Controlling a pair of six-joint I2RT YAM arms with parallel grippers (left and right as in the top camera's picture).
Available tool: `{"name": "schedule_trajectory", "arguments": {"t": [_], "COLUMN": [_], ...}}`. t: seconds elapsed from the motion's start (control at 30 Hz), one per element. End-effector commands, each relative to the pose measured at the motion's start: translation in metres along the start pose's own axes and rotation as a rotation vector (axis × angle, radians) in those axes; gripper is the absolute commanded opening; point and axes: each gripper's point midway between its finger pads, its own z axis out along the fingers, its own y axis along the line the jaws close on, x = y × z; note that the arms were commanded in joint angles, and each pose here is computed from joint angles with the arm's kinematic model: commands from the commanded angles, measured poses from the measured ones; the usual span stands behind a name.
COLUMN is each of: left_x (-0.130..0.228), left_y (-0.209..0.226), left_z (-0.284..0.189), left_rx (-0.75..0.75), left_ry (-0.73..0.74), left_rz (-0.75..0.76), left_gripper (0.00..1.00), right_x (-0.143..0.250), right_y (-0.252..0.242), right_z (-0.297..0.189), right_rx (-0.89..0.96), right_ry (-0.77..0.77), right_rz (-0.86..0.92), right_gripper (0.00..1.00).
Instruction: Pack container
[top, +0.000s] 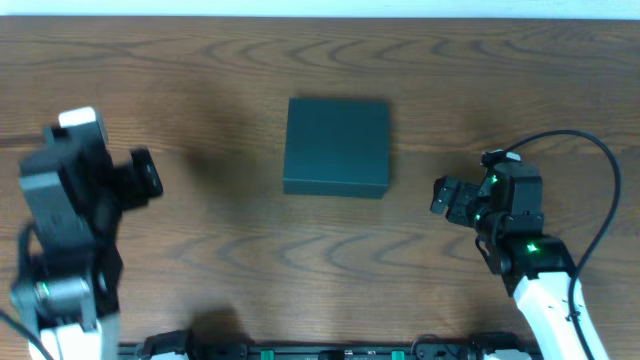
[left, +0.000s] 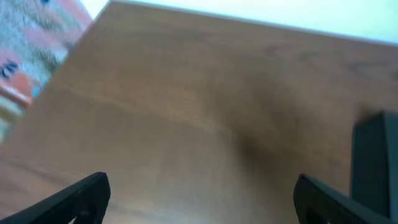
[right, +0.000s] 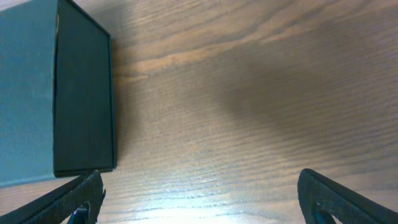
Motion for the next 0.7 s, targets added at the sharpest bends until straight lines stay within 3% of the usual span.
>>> {"name": "schedule_trajectory", "arguments": {"t": [0.0, 0.3, 0.67], "left_x": [0.039, 0.132, 0.180], "left_y": [-0.003, -0.006, -0.021], "left_z": [0.002, 0.026, 0.043], "left_rx": [0.031, 0.055, 0.135], "left_ry": [-0.003, -0.034, -0.035], "left_rz": [-0.007, -0.206, -0.199], "left_gripper": [0.95, 0.95, 0.95], "right_x": [-0.006, -0.006, -0.006], "right_y": [-0.001, -0.001, -0.001], "right_z": [-0.003, -0.003, -0.003], "right_rx": [0.006, 0.006, 0.006], "right_ry": [-0.019, -0.019, -0.019], "right_rz": [-0.006, -0.006, -0.006], "right_gripper": [0.99, 0.99, 0.99]}}
